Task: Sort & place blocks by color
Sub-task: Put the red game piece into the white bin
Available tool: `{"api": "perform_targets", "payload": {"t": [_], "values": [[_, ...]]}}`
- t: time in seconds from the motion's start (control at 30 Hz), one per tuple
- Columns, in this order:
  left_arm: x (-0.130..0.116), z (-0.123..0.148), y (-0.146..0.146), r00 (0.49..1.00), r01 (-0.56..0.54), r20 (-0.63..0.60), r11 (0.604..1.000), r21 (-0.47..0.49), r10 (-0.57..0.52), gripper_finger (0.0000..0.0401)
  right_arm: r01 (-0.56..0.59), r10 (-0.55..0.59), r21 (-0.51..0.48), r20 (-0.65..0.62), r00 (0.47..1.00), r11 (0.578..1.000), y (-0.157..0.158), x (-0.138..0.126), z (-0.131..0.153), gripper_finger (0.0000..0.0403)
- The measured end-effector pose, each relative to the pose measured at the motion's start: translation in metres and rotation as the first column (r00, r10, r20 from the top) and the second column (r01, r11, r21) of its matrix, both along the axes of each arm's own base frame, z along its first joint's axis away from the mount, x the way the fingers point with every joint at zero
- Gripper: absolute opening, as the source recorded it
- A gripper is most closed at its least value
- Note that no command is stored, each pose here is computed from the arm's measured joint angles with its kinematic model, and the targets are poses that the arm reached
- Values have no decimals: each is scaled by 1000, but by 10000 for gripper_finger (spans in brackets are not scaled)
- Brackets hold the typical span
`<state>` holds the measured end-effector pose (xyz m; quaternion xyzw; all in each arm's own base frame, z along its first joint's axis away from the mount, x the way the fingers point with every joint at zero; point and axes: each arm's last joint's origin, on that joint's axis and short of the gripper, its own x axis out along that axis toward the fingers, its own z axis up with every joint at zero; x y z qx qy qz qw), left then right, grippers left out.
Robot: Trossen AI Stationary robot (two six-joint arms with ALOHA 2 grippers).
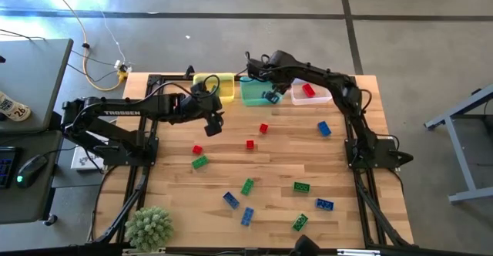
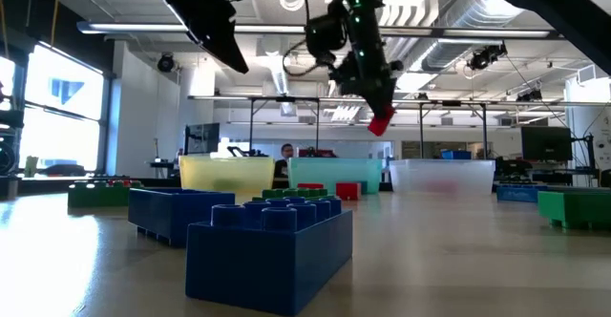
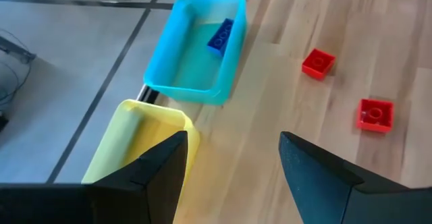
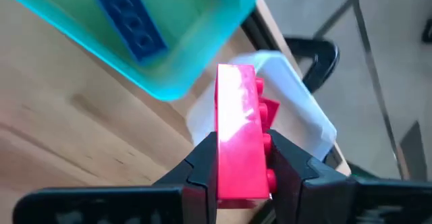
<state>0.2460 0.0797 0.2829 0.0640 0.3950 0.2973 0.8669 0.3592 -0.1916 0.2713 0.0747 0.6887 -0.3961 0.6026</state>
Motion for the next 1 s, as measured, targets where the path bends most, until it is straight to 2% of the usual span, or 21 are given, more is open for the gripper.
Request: {"api": "perform_targets", "payload": {"t": [0.23,0.4,0.57,0.9,1.0], "values": [[0,0,0,1000,-15,18,1000,-20,16,223,52,-49,12,-140,989,999,-17,-20,-30,73],[0,0,0,1000,-18,20,1000,-22,18,223,97,-93,19,-161,983,995,-32,-32,-35,73],[0,0,0,1000,-19,20,1000,-21,19,223,155,-147,48,-147,978,987,-48,-43,-36,73],[0,0,0,1000,-19,20,1000,-19,19,223,207,-208,258,-23,978,944,-79,-65,-39,76],[0,0,0,1000,-18,18,1000,-18,18,223,197,-204,286,-7,979,938,-85,-70,-40,89]]}}
